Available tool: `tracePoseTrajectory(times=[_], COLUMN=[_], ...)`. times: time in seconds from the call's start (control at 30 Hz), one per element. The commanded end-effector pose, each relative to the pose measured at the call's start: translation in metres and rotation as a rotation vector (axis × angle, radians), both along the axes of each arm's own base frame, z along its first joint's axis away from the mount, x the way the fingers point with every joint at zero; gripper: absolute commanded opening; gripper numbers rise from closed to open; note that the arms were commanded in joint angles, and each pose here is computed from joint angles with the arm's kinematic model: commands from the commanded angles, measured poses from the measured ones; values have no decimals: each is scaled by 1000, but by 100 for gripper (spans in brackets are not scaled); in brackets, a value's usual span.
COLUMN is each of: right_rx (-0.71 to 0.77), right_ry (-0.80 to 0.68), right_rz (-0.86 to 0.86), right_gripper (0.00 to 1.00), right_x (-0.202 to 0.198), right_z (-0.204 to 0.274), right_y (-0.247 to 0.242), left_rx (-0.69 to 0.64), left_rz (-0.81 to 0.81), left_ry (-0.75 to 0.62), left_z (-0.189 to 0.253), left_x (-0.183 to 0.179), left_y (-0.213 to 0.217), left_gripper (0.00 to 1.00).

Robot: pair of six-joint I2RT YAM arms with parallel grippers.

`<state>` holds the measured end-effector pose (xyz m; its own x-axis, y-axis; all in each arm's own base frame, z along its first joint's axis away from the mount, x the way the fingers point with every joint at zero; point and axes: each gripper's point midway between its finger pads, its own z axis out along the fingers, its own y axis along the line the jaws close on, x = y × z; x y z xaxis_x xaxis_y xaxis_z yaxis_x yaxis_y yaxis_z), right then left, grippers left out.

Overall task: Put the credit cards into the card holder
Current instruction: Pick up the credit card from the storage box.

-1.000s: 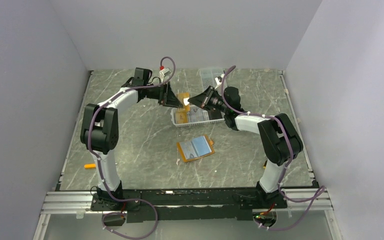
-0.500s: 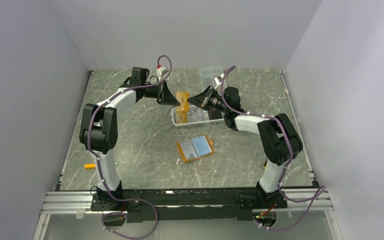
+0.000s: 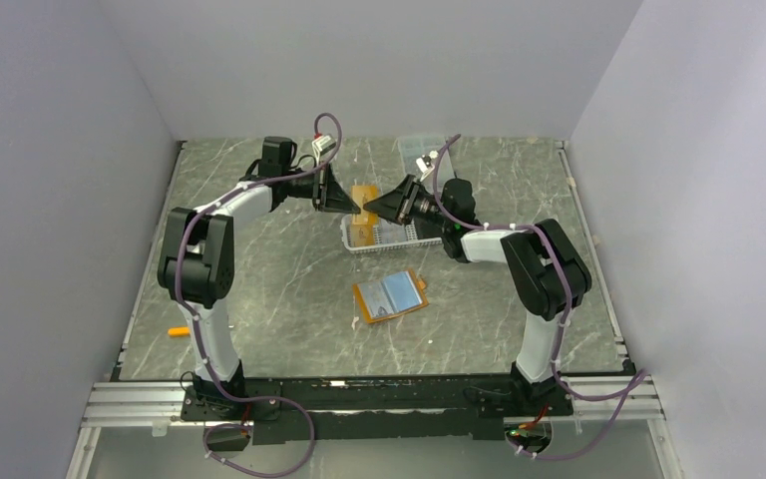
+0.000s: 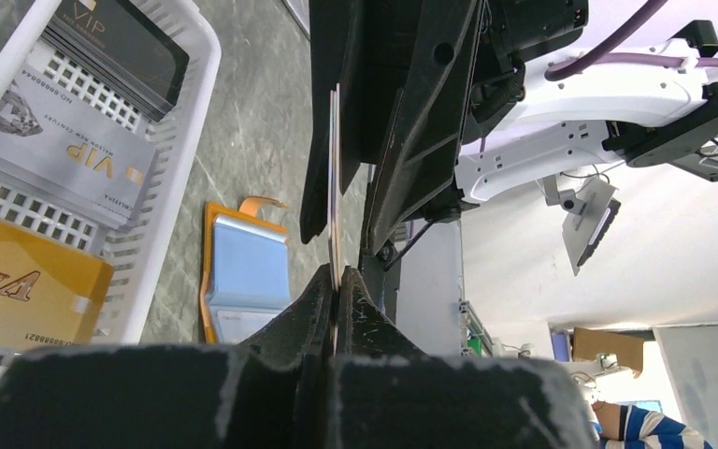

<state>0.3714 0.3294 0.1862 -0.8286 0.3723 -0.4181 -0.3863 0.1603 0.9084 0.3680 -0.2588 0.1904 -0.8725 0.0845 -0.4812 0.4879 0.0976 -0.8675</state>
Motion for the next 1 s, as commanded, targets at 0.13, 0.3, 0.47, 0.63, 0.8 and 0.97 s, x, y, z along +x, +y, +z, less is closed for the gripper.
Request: tracePoseTrajectory(times=[0.13,0.3,0.47,0.63,0.8,0.97], right_rx=[77,67,78,55,33,22], right_ry=[-124,-132,-126,-126,-122,-123], right_rz=[32,30,71,92,70,-1], right_gripper=[11,0,0,0,0,4], right_x=[-1,-7,-14,-17,-15,-8], right_z=[40,40,40,37,32,32], right_y=[5,2,4,9,8,2], left_rx=[-68,-62,-64,-99,-124,-135], left_rz=[-64,-78,-82,-83,-88,-89], left_ry=[-96,-98,-98,-124,-110,-93], left_z=[42,40,46,53,53,55], left_x=[-20,-24,-19,-18,-22,-26], left_y=[2,3,2,1,2,3], left_gripper=[12,54,56,53,40,34])
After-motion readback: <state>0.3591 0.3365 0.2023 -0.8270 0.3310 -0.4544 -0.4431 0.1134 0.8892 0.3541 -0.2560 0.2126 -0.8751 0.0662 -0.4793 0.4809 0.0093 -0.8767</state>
